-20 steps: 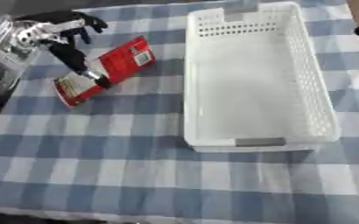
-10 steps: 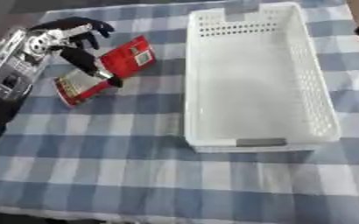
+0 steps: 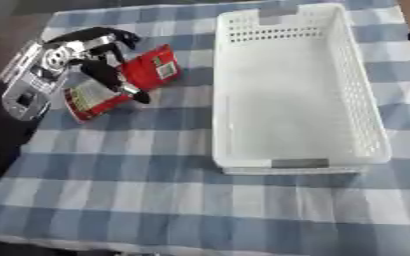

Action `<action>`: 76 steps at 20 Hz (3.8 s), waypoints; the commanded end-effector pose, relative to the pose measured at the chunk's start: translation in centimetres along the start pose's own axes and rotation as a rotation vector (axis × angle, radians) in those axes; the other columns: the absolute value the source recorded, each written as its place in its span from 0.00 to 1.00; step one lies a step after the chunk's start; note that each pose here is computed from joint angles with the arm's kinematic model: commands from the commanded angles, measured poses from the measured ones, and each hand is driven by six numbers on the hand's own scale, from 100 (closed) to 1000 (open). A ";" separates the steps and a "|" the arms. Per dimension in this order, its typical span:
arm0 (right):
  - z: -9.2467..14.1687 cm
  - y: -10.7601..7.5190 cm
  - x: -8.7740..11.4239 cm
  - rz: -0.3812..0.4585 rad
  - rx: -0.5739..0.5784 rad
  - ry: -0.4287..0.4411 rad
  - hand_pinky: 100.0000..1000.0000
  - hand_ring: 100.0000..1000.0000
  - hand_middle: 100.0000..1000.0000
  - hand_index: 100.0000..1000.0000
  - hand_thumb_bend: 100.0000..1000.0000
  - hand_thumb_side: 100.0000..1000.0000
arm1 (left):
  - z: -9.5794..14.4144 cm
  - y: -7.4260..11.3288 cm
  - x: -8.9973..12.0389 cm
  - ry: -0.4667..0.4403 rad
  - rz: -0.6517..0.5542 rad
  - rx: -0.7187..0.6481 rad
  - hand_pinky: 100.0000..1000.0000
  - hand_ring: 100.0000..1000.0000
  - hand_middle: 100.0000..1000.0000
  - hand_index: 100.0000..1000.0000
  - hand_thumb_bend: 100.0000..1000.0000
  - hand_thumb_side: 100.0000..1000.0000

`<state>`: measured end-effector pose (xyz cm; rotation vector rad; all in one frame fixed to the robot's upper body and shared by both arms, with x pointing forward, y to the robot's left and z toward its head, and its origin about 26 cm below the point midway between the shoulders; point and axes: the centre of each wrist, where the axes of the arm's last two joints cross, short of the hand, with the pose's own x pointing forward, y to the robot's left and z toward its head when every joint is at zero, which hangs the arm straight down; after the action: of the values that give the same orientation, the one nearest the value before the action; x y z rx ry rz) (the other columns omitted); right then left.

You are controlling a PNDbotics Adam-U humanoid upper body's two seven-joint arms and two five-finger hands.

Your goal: Pick up objects on the table and place them in the box.

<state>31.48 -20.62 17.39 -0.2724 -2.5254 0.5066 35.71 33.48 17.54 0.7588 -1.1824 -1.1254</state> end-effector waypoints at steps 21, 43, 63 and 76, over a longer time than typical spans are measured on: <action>-0.8 -0.2 0.7 -0.008 -0.007 -0.038 0.58 0.71 0.63 0.88 0.00 1.00 | -0.2 -2.4 -0.6 -0.051 -0.019 -0.190 0.51 0.71 0.84 0.96 0.92 0.41; -0.9 -0.4 0.7 0.002 0.000 -0.045 0.57 0.70 0.62 0.87 0.00 1.00 | 1.1 -0.6 -2.0 0.012 -0.245 -0.391 0.66 0.79 0.86 0.99 0.87 0.36; -0.9 -0.5 0.8 0.004 -0.003 -0.043 0.57 0.70 0.62 0.87 0.00 1.00 | 3.2 -1.5 1.7 0.000 -0.413 -0.283 0.64 0.77 0.85 0.97 0.83 0.42; -1.0 -0.6 0.8 0.009 -0.010 -0.044 0.57 0.70 0.62 0.87 0.00 1.00 | 4.9 -1.5 4.5 0.064 -0.557 -0.060 0.60 0.71 0.78 0.90 0.79 0.47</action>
<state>31.43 -20.73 17.65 -0.2705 -2.5309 0.5079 30.82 29.23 17.83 1.0383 -0.8921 -1.5765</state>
